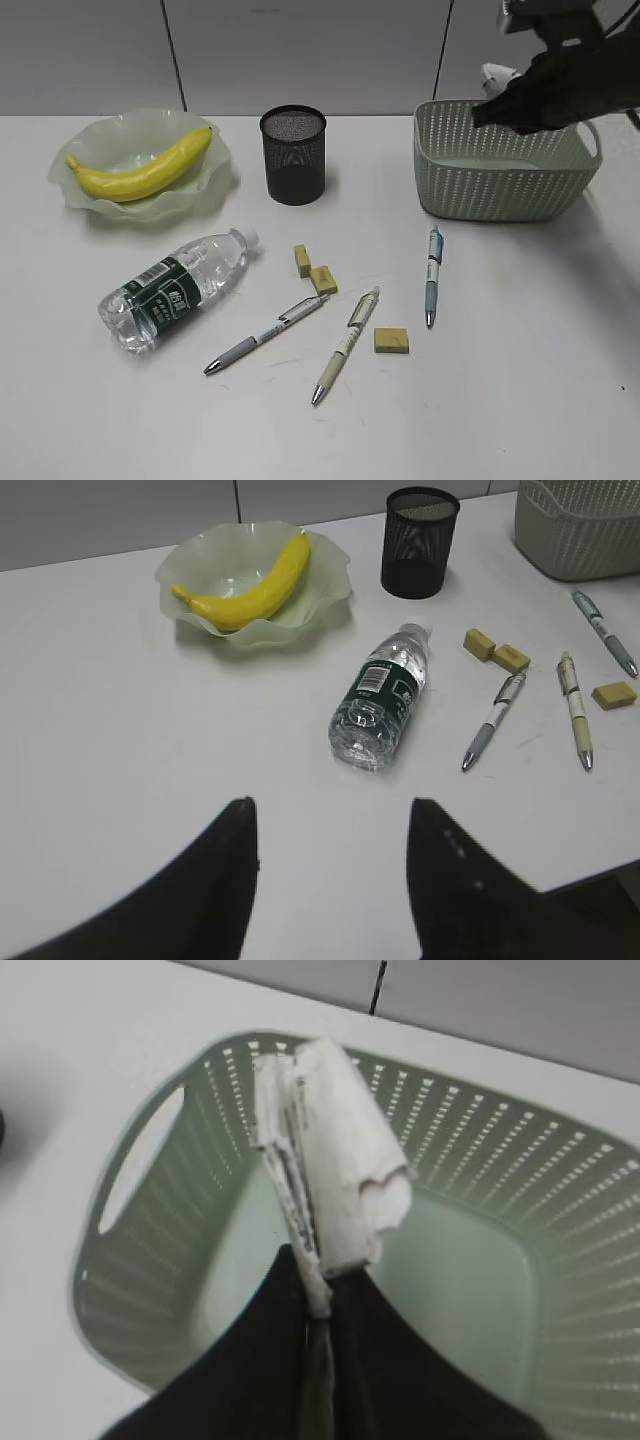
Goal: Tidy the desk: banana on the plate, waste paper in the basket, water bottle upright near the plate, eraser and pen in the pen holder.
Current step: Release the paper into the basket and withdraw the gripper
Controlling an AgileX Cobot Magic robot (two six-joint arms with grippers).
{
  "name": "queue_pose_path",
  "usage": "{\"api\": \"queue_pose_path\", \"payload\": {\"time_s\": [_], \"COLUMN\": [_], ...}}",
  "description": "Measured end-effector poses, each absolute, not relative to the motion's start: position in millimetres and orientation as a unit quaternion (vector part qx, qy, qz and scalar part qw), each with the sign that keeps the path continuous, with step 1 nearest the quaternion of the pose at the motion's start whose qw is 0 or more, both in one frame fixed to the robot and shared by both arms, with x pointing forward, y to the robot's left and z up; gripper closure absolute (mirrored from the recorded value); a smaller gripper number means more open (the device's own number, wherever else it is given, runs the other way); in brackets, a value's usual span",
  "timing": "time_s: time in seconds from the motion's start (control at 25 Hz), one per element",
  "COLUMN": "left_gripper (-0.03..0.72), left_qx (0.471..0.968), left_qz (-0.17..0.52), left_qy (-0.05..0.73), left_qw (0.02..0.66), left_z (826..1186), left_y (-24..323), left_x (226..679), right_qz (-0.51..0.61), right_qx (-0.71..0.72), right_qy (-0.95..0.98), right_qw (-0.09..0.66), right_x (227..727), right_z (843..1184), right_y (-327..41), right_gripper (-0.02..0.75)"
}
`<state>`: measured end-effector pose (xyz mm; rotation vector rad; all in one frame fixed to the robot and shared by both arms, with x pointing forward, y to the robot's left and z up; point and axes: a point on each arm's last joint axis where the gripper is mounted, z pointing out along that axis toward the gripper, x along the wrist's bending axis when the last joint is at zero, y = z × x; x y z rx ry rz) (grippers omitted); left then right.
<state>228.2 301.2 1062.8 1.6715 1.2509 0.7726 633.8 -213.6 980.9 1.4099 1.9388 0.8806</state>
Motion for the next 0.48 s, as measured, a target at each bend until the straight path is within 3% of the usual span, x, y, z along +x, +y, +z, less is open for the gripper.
{"api": "queue_pose_path", "payload": {"time_s": [0.12,0.36,0.48], "left_gripper": [0.321,0.321,0.321], "left_qx": [0.674,0.674,0.674], "left_qz": [0.311,0.311,0.311], "left_qy": [0.504,0.504,0.504], "left_qw": [0.442,0.442,0.442], "left_z": [1062.8,1062.8,1062.8], "left_y": [301.2,301.2,301.2], "left_x": [228.2,228.2,228.2], "right_qz": [0.323,0.304,0.28], "right_qx": [0.538,0.548,0.553], "right_qy": [0.728,0.739,0.756], "right_qw": [0.278,0.246,0.21], "right_x": [650.4,663.2,660.5], "right_z": [961.4,954.5,962.9], "right_y": [-210.0,-205.4,-203.6], "right_gripper": [0.599,0.234,0.161]}}
